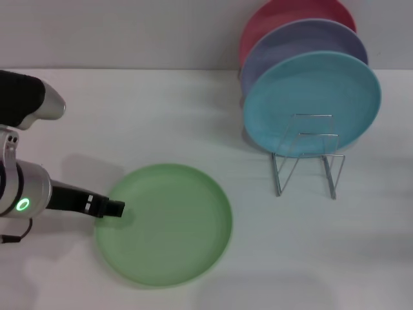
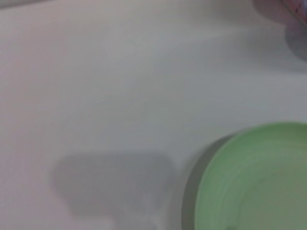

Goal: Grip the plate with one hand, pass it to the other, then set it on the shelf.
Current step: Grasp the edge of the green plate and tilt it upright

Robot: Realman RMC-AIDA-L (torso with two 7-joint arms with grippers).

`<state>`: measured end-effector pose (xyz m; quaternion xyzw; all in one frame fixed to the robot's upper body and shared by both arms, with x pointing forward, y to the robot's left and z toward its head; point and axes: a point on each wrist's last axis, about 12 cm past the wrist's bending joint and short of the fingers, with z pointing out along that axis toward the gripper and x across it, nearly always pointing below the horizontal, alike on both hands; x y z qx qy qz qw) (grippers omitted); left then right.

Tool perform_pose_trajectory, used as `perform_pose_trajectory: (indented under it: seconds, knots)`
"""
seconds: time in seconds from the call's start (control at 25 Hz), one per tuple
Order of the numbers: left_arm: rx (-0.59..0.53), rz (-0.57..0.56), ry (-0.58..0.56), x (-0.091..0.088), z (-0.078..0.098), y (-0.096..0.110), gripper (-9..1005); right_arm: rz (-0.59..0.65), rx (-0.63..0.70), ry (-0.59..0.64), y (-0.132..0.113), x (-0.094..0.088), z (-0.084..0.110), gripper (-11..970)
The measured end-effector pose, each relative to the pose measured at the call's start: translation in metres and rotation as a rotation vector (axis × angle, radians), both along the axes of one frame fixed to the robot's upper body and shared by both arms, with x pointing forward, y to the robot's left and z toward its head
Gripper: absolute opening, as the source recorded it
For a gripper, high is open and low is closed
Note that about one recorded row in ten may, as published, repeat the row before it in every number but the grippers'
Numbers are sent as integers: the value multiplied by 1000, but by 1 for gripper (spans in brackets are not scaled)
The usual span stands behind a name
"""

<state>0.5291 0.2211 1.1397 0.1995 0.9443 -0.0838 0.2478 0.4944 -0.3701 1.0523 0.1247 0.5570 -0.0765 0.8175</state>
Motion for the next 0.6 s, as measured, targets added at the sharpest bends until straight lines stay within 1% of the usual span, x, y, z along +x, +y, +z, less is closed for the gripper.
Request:
perform_pose_trajectory:
  seconds: [0.2,0.6]
  knots:
    - [29,15,47,2,-9,2,783,0,0,0,0,0,0,829]
    - [42,11,90,3,-15,-1,782,1,-1,-1,-1,0,0,830]
